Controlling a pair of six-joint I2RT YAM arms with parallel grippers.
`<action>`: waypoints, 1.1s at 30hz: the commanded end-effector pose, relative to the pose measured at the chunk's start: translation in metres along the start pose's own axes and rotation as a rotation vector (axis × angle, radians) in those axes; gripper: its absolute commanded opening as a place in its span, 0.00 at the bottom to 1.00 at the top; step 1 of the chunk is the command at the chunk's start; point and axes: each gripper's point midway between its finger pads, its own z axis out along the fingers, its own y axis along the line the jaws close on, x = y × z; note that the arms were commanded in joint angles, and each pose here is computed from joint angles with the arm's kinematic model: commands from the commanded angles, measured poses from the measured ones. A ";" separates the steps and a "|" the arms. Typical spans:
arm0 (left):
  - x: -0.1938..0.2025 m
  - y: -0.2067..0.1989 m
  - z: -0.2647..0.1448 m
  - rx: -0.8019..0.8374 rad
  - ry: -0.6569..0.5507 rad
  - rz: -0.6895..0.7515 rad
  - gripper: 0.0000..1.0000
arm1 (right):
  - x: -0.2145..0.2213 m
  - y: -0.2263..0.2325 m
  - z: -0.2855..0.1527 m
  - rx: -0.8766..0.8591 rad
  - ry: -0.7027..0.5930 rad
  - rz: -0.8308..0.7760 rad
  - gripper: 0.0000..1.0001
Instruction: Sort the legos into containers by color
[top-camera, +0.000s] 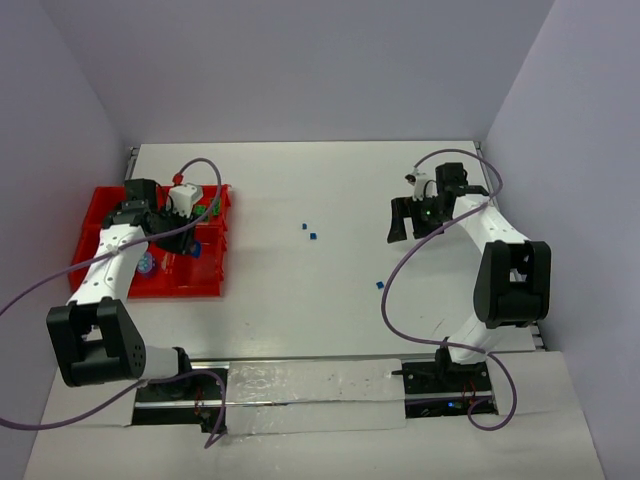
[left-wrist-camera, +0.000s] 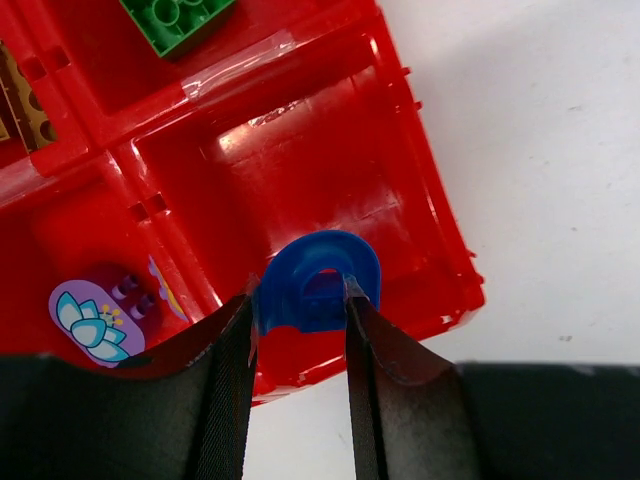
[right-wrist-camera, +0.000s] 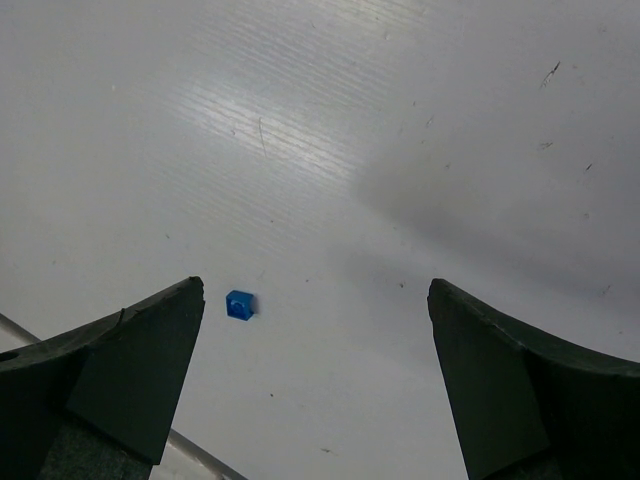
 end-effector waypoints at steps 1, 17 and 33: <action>0.004 0.013 0.012 -0.035 0.018 0.043 0.09 | 0.003 0.011 -0.006 0.002 0.012 -0.098 0.99; -0.005 0.016 0.027 -0.012 0.007 0.019 0.53 | 0.061 0.027 0.018 0.105 0.213 -0.333 0.59; -0.020 0.013 0.013 -0.028 -0.070 0.023 0.61 | 0.097 0.062 0.036 0.041 0.318 -0.365 0.54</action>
